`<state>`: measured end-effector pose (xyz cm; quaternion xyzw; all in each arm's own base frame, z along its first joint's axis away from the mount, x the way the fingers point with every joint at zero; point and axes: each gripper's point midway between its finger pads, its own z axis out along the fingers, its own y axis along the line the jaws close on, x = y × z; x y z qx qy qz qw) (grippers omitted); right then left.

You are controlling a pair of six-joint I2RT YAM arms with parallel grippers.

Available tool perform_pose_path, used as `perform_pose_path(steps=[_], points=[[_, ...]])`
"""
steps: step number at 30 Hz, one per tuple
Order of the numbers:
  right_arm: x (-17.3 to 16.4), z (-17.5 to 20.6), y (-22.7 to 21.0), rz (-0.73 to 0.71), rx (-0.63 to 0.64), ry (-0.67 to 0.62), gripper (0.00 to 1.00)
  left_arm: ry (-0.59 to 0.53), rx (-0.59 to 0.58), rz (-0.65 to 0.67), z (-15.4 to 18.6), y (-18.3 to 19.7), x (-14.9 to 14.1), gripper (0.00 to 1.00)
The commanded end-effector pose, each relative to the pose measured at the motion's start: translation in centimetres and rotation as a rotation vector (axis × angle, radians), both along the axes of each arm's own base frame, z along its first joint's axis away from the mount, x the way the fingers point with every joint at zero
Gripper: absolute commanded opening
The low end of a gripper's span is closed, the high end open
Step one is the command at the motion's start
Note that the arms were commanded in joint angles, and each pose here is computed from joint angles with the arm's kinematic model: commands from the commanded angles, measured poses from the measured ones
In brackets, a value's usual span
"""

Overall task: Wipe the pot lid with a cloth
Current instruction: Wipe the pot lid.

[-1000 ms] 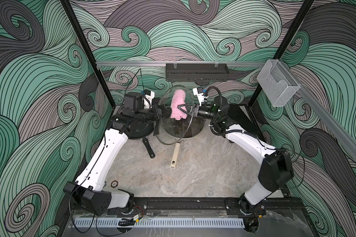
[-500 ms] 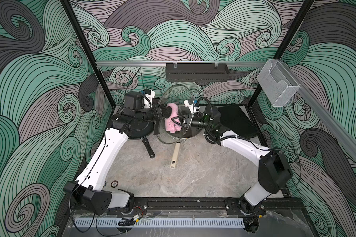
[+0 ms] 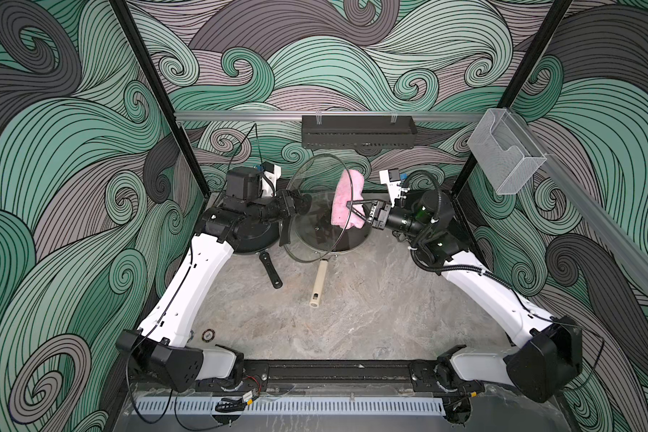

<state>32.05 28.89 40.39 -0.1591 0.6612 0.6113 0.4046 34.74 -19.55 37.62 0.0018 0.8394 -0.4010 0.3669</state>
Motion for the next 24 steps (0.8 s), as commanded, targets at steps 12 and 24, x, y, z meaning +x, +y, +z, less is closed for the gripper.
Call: perform_pose_path(steps=[12, 24], points=[[7.8, 2.1, 6.0, 0.119, 0.110, -0.016, 0.00, -0.240, -0.100, -0.158, 8.5, -2.3, -2.7, 0.00], [6.8, -3.6, 14.0, 0.271, 0.052, 0.087, 0.00, -0.271, -0.132, -0.180, 10.1, -3.0, -3.0, 0.00]])
